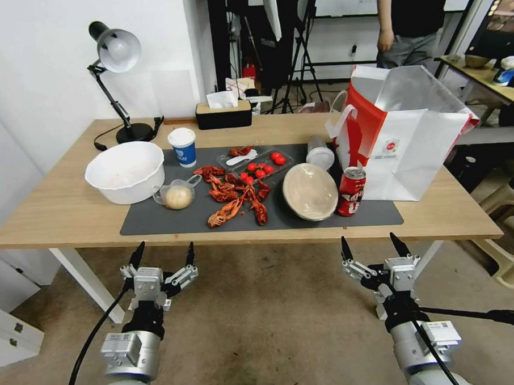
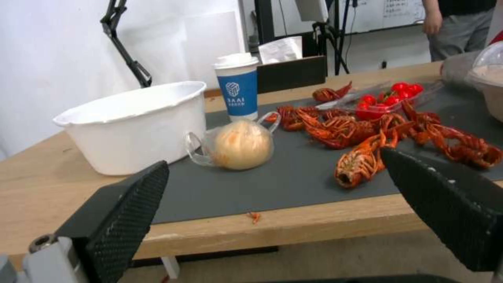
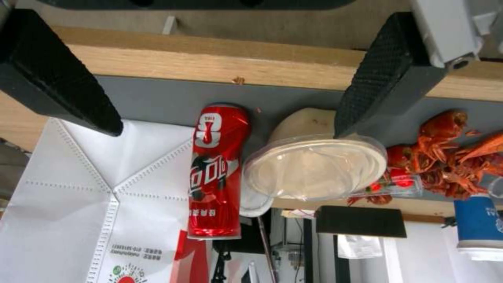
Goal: Pick up the trash from the table and place it into the takeout bag.
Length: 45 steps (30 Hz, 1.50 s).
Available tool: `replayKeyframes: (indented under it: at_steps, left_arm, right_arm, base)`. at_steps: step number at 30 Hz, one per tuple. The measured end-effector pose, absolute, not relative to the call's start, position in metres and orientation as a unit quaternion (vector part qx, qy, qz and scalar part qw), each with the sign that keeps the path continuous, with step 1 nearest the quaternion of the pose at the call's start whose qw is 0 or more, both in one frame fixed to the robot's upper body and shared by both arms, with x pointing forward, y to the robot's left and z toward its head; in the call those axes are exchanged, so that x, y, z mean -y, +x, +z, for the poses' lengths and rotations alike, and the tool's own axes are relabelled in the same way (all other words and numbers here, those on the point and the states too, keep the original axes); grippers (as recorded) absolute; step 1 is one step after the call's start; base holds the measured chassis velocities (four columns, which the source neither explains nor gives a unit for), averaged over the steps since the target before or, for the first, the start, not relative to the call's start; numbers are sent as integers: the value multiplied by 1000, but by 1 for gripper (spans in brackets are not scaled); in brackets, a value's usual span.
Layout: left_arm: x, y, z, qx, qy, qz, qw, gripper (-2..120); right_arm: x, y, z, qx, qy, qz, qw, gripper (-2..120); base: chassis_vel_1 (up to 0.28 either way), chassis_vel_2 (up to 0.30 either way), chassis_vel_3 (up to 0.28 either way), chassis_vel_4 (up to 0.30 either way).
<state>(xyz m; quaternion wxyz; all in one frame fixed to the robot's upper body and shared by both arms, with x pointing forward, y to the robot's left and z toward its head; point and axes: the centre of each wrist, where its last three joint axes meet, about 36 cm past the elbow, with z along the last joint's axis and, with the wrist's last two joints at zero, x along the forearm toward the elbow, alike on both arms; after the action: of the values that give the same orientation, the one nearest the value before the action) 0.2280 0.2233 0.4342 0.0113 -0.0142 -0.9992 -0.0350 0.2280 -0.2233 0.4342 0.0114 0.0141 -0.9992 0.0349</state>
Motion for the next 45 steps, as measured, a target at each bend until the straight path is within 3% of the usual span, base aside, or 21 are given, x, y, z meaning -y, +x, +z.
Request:
replayKeyframes:
  at_steps: [20, 32, 45]
  left_arm:
    - [-223, 228, 434, 999, -14, -35, 11, 100]
    - [-189, 234, 482, 992, -17, 112, 55, 100]
    - [-190, 233, 482, 992, -25, 112, 62, 100]
  right_arm:
    - [223, 228, 434, 999, 14, 35, 11, 100]
    - [243, 233, 476, 996, 48, -10, 70, 100]
    - [247, 235, 482, 995, 53, -14, 78, 100]
  base:
    - [0, 0, 0, 0]
    - [0, 0, 0, 0]
    - [0, 0, 0, 0]
